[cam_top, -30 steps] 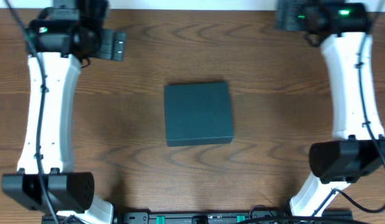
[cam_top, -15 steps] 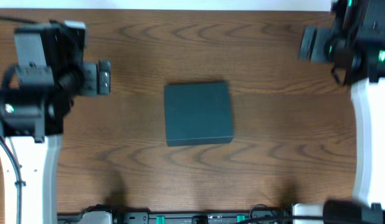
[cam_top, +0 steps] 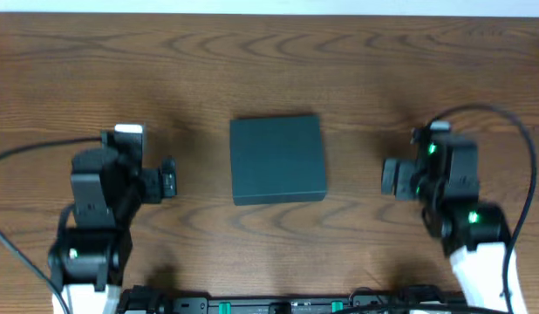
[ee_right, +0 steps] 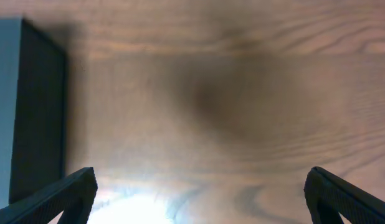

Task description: Pack container

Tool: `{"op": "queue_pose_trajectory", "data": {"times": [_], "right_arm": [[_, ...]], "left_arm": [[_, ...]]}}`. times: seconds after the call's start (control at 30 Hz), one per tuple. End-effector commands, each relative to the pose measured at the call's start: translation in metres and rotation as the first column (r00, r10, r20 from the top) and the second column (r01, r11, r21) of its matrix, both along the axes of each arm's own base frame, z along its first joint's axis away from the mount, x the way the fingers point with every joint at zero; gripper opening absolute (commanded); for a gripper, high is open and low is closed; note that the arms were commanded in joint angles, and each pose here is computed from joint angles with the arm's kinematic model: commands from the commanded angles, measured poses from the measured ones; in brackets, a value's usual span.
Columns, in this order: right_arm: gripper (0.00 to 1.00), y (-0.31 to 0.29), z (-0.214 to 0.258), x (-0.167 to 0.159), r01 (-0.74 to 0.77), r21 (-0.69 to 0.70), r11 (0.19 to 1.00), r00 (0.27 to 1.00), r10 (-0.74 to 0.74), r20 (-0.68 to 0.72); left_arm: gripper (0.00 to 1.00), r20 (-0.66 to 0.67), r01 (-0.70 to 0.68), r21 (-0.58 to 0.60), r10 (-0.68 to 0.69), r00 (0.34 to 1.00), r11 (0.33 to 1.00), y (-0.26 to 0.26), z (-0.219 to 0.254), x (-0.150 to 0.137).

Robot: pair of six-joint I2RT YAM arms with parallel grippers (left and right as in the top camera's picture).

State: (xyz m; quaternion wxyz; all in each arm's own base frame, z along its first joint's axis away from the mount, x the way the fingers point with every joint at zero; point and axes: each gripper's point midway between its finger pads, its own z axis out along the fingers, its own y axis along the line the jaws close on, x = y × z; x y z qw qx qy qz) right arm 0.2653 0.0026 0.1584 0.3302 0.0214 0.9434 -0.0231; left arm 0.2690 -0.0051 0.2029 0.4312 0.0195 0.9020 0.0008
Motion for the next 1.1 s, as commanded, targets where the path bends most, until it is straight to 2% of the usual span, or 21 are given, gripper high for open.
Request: {"op": "queue_pose_trajectory", "data": {"times": [0.0,0.87,1.07], "right_arm": [[0.99,0.000,-0.005,-0.013,0.000,-0.014,1.000,0.999,0.000,0.038],[0.99,0.000,-0.007,-0.028,-0.006,-0.012,1.000,0.999,0.007,0.044],[0.99,0.014,0.010,-0.052,-0.082,0.059,0.995,0.979,0.070,0.190]], "left_arm": [[0.98,0.049,-0.004,-0.025,0.005,0.999,1.000,-0.002,0.005,-0.006],[0.99,0.018,-0.005,-0.025,0.005,1.000,1.000,-0.002,-0.003,-0.004],[0.99,0.018,-0.005,-0.025,0.005,1.000,1.000,-0.002,-0.003,-0.004]]}}
